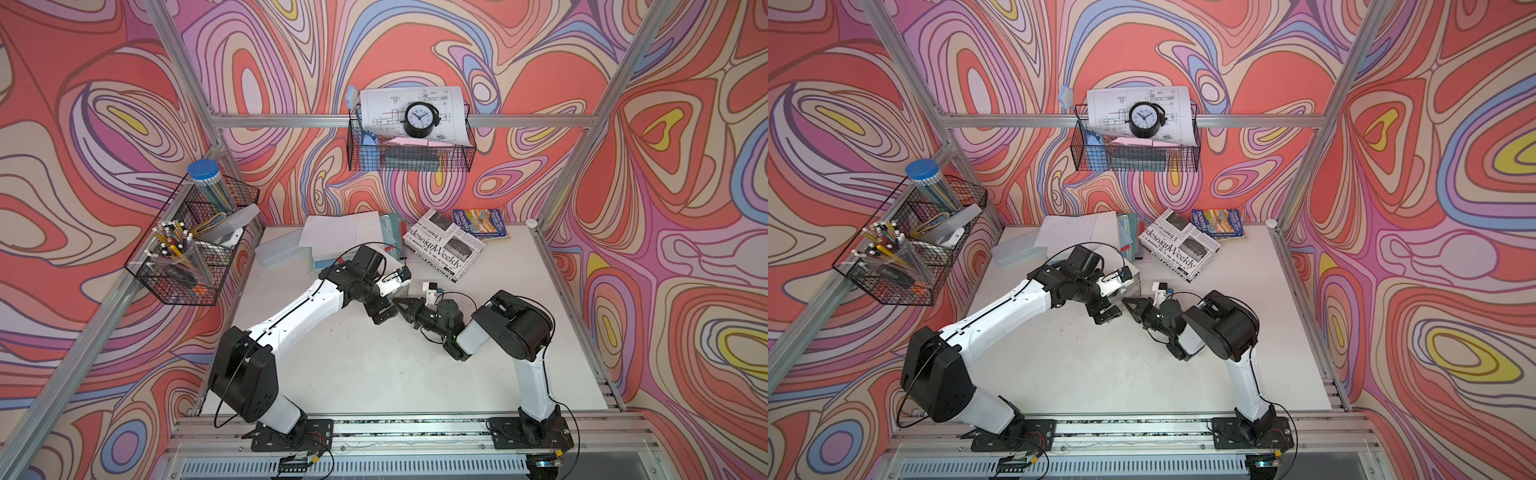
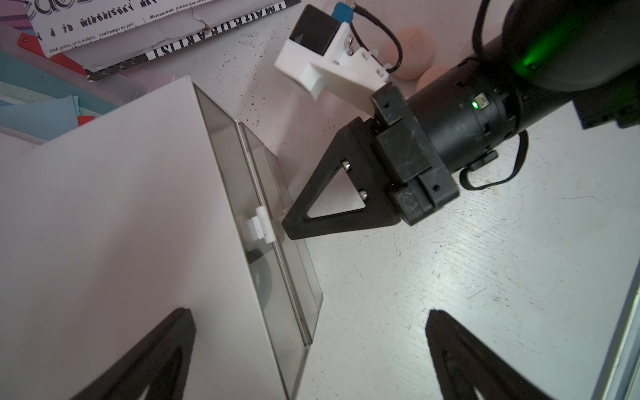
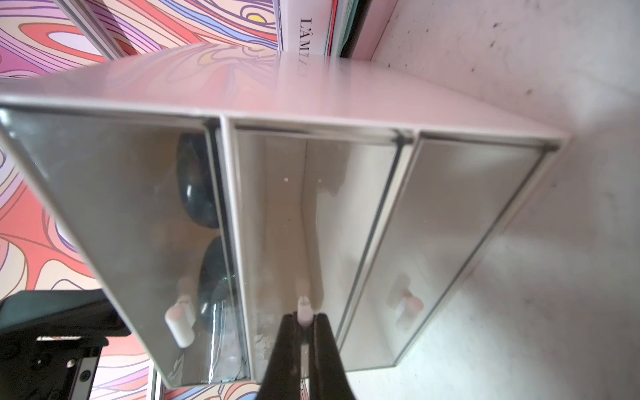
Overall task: Put the bluetooth earphones in the drawer according to color
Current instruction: Open the drawer in the storage box, then pick up the Bluetooth earphone from the center of the board, then place the bluetooth earphone in the drawer.
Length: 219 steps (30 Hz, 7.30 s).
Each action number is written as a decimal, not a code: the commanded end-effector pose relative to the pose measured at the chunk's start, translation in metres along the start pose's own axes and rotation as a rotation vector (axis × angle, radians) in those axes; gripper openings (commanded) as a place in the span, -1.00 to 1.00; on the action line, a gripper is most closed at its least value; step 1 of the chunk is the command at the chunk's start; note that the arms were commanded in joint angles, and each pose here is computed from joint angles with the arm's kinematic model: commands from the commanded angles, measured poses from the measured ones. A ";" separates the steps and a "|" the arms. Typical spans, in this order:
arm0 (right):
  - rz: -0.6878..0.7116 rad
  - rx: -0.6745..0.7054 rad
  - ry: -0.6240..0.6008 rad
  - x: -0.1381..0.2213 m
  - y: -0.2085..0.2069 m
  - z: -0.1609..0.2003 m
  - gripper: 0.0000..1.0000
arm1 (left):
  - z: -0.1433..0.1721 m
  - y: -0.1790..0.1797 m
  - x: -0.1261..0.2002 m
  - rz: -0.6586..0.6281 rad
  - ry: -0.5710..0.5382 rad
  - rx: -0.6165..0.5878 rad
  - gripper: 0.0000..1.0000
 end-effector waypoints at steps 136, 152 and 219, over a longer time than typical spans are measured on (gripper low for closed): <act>1.365 0.194 -0.149 0.190 0.013 -0.041 0.56 | -0.024 -0.044 0.013 -0.092 -0.078 -0.011 0.97; 1.382 0.164 -0.074 0.188 -0.004 -0.038 0.40 | -0.024 -0.044 0.011 -0.085 -0.056 -0.009 0.97; 0.717 0.789 0.118 0.002 0.134 -0.014 -1.00 | 0.015 -0.016 0.049 -0.097 -0.062 0.086 0.97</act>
Point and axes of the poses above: each gripper's point midway between its finger pads, its own x axis back along the fingers, its own y axis along the line the jaws close on, z = x × y, the point moved 9 cm from there along x, back along the fingers, and after that the axes turned 13 degrees about -x, right-handed, at the moved point
